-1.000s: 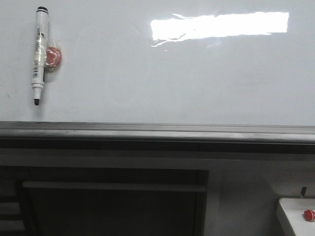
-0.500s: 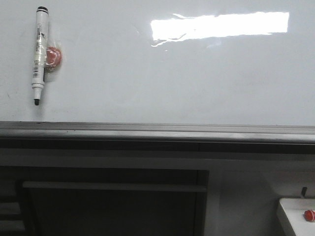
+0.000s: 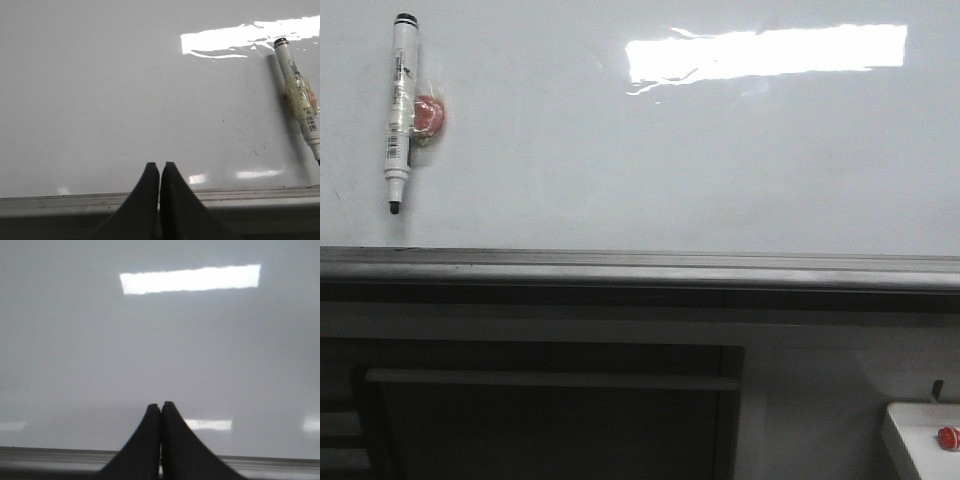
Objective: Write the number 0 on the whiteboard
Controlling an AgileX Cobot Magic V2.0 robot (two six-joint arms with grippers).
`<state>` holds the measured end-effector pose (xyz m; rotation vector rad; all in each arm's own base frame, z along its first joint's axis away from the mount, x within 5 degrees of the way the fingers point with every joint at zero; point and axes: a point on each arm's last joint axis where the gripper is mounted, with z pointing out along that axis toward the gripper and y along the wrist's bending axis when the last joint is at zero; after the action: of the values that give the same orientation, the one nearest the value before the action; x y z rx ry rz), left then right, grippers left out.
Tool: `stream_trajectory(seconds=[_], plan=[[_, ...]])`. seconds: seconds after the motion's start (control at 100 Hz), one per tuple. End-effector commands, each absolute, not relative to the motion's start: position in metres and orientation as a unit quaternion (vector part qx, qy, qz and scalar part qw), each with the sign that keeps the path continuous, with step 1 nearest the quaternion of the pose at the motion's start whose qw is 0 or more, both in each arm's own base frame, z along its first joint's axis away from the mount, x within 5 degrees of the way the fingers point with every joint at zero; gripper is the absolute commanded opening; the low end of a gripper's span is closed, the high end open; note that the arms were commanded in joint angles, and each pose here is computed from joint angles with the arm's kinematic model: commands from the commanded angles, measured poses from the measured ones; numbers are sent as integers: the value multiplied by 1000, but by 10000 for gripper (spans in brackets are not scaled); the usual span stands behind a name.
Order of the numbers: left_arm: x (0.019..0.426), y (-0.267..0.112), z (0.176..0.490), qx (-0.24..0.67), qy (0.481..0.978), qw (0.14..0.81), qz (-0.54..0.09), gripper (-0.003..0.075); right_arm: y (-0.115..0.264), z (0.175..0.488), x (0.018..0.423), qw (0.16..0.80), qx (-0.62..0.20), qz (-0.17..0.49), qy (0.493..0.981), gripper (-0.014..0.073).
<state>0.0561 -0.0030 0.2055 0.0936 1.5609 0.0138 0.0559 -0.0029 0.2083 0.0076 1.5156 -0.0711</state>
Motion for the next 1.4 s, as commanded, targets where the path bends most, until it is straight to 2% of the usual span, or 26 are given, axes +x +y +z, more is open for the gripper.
stream_trajectory(seconds=[0.0,0.08,0.17,0.38,0.53,0.64,0.73,0.92,0.99,1.11,1.18,1.23,1.39], plan=[[54,-3,212,38,664,747,1,-20,-2,210,55,756,-5,-41,653,-53],[54,-3,214,37,655,754,2,-20,-3,208,55,748,-4,-40,662,-53],[53,-3,217,29,650,759,-7,-20,-3,210,54,747,26,-9,665,-53],[57,-3,226,15,686,727,-26,-21,-2,223,58,706,66,39,704,-53],[70,-5,247,17,727,685,-27,-21,0,244,67,639,65,43,765,-53],[83,-5,265,17,740,672,-27,-20,0,260,76,588,56,35,806,-53],[92,-6,275,16,746,666,-28,-20,0,270,84,579,58,37,813,-53],[102,-7,281,7,758,651,-38,-15,0,268,93,563,64,43,823,-53],[105,-7,280,5,760,649,-42,43,-1,269,94,567,65,44,820,-53],[108,-7,283,-5,748,661,-51,275,-1,268,94,565,66,45,821,-53],[111,-7,287,-18,732,679,-56,372,-1,268,94,565,66,45,821,-53],[114,-6,290,-21,719,692,-53,393,-1,268,94,566,66,45,821,-53],[124,-4,292,-27,704,708,-47,386,-1,269,95,569,66,44,819,-53]])
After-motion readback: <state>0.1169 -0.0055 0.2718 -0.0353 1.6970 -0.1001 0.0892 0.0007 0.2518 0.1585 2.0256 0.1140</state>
